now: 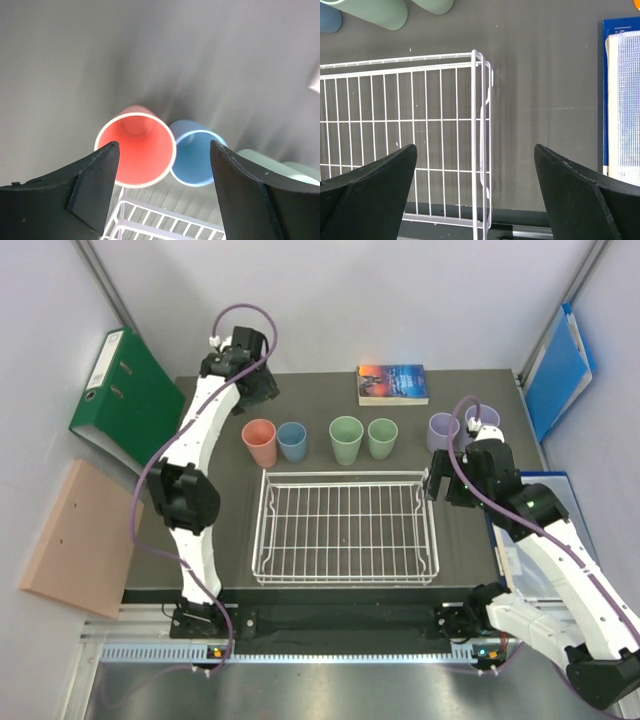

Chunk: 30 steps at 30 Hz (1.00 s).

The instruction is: Unload the cups from the dish rack

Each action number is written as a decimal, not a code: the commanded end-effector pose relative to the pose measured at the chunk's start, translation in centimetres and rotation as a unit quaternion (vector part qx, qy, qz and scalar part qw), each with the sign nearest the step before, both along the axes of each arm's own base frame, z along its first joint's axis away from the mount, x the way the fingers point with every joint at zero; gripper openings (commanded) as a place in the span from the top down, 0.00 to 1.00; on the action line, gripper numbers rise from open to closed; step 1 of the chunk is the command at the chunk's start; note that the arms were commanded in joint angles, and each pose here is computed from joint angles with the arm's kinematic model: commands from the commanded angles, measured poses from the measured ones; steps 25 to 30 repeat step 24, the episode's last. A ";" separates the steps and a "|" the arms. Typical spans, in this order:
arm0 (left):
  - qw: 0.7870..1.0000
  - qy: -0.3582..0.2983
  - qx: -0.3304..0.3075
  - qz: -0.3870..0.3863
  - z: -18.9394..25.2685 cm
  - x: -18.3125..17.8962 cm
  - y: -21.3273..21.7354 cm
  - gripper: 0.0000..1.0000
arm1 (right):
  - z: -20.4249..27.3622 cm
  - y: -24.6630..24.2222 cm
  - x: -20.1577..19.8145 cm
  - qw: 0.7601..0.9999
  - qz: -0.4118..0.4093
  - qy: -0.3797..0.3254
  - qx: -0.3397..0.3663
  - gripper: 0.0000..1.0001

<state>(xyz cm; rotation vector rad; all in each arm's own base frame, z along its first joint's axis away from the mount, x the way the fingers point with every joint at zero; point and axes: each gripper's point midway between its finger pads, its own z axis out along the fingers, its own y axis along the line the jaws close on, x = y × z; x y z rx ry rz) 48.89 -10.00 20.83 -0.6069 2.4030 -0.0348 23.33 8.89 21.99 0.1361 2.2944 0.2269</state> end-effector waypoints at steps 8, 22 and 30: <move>0.966 -0.239 0.067 -0.078 16.4 -8.0 -6.2 0.01 | 4.6 -2.0 -0.8 0.993 -0.001 -0.115 -0.007 0.00; 0.926 -0.222 0.120 -0.281 8.9 -28.8 -22.9 0.01 | 4.2 -2.4 -2.5 0.991 0.002 -0.136 0.003 0.00; 0.922 -0.218 0.131 -0.291 8.3 -30.9 -23.5 0.01 | 4.1 -2.4 -2.7 0.991 0.006 -0.136 0.004 0.01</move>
